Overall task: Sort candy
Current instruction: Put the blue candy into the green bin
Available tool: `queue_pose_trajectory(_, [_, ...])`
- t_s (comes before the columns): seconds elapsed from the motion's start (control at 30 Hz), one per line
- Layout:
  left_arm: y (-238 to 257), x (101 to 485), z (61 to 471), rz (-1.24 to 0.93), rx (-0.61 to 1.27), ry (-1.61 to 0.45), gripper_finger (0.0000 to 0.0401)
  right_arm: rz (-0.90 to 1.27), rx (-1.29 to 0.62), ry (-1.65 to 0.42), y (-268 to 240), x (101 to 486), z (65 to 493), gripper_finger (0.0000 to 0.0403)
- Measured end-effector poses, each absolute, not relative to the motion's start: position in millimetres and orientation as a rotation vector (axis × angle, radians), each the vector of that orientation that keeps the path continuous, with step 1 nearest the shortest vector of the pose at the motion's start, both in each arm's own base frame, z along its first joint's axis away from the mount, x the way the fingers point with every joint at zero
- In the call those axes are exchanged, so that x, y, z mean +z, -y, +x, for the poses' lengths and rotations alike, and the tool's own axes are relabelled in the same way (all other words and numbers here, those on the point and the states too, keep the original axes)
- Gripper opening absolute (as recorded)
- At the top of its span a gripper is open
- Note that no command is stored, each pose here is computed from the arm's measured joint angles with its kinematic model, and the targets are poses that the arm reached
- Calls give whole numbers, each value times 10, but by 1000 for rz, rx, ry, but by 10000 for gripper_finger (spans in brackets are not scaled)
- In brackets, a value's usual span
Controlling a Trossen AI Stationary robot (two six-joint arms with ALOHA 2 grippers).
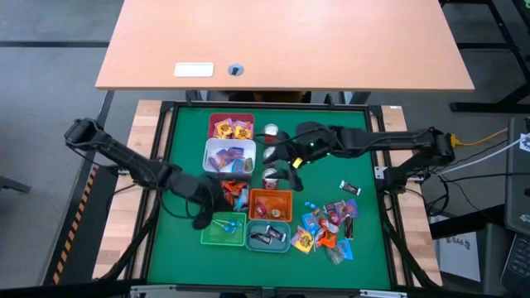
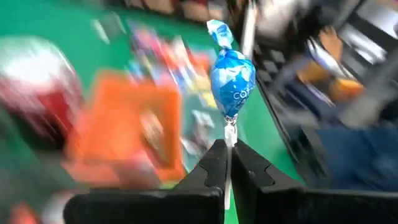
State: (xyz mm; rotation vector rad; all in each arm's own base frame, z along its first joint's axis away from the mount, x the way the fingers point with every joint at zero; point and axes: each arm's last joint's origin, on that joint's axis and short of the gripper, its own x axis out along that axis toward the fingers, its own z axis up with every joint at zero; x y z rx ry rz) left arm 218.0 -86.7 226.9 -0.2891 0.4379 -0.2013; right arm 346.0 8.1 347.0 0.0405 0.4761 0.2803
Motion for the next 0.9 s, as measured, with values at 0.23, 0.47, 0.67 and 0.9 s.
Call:
queue_pose_trajectory(0.23, [1120, 2087, 2023, -380, -249, -649, 0, 273, 330, -748, -152, 3314, 3282, 220])
queue_pose_trajectory(0.47, [1273, 2010, 1976, -367, -285, -694, 0, 215, 301, -988, -465, 3161, 3095, 220])
queue_pose_trajectory(0.67, [1295, 1977, 1976, -435, -255, -724, 12, 74, 256, -1078, -784, 3025, 2960, 220])
queue_pose_trajectory(0.9, [1263, 1977, 1989, -431, -148, -677, 74, 39, 163, -1164, -956, 2681, 2830, 220])
